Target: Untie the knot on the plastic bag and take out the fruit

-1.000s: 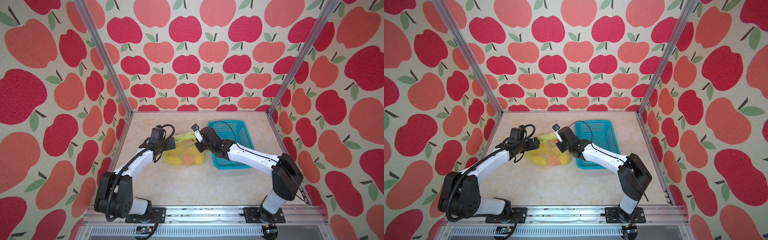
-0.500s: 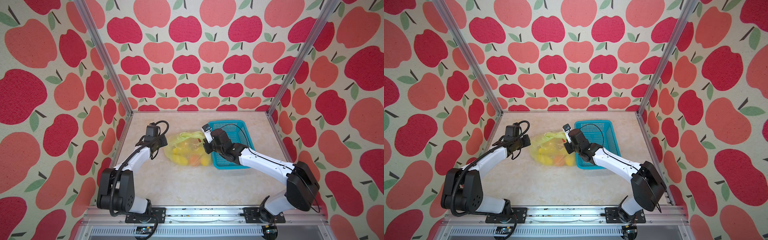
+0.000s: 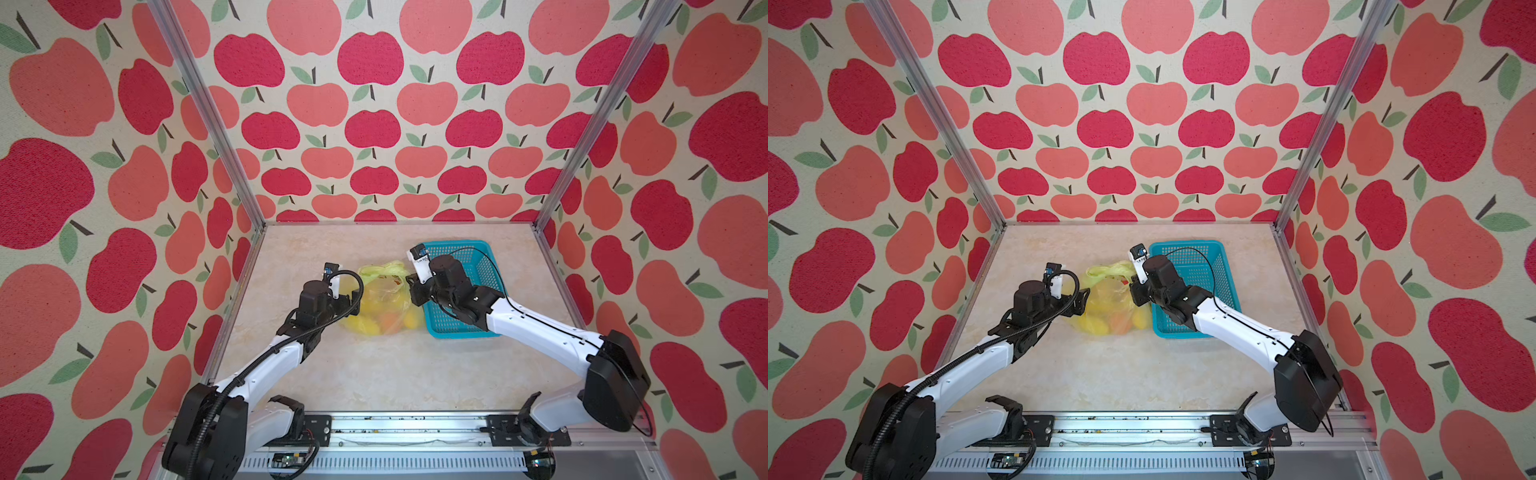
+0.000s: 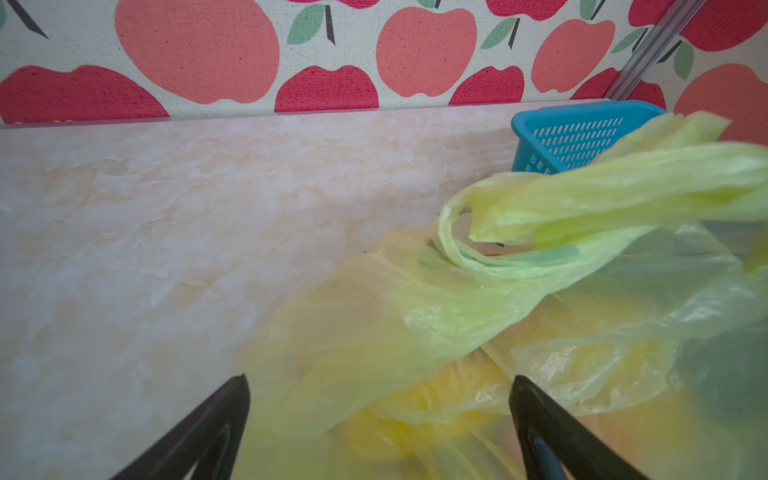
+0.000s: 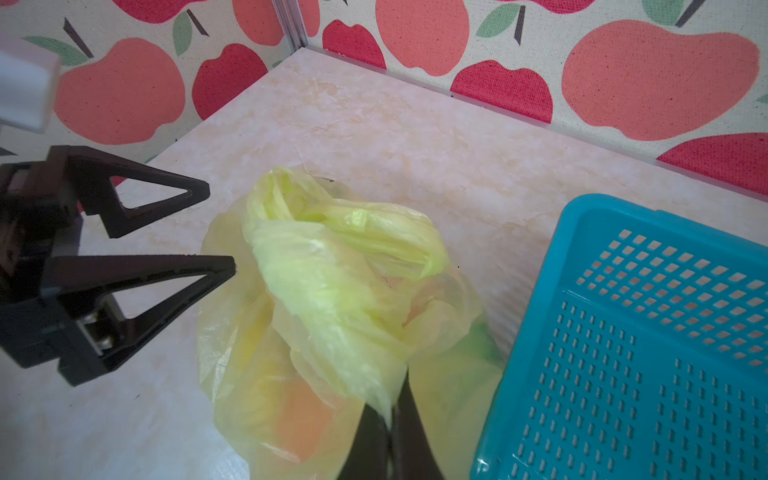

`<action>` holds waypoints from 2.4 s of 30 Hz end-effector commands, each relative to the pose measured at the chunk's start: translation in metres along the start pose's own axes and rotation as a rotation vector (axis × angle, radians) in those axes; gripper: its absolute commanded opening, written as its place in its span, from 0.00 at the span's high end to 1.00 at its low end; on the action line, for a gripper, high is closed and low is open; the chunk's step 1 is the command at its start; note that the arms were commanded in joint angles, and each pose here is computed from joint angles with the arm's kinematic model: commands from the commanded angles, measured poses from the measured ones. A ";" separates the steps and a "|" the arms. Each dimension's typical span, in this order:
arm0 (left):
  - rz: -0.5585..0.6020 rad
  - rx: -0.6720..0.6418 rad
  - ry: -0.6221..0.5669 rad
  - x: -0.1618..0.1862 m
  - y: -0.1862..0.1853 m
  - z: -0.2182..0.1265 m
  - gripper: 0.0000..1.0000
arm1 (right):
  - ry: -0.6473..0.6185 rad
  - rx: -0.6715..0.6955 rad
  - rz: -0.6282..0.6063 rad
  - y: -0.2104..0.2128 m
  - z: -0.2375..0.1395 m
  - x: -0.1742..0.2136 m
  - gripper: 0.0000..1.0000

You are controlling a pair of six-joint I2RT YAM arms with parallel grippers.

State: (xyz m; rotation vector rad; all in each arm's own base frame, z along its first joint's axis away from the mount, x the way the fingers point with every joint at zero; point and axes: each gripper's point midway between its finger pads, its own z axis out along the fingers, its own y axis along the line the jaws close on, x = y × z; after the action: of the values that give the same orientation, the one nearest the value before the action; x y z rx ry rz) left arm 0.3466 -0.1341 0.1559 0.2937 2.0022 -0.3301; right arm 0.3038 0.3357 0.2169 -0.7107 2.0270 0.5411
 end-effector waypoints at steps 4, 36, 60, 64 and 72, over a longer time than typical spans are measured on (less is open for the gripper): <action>0.094 0.057 -0.023 -0.019 -0.017 0.028 0.01 | -0.054 -0.038 0.039 0.005 -0.009 -0.018 0.95; -0.088 0.143 -0.082 -0.061 -0.010 -0.011 0.43 | -0.202 0.015 -0.149 0.008 -0.047 -0.023 0.25; -0.051 -0.067 -0.027 -0.093 0.034 0.046 0.49 | -0.178 0.278 -0.125 -0.038 0.018 -0.073 0.19; -0.086 -0.065 -0.058 -0.117 0.045 0.043 0.88 | -0.203 0.275 -0.048 -0.056 0.006 -0.083 0.51; -0.166 0.048 -0.149 -0.161 0.051 0.027 0.84 | -0.239 0.238 -0.010 -0.059 -0.011 -0.094 0.91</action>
State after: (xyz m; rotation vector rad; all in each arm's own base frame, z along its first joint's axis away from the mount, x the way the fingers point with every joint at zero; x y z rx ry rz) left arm 0.4533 -0.1033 0.2604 0.1205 1.9309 -0.4001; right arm 0.3846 0.3120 0.2803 -0.4971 1.8417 0.2960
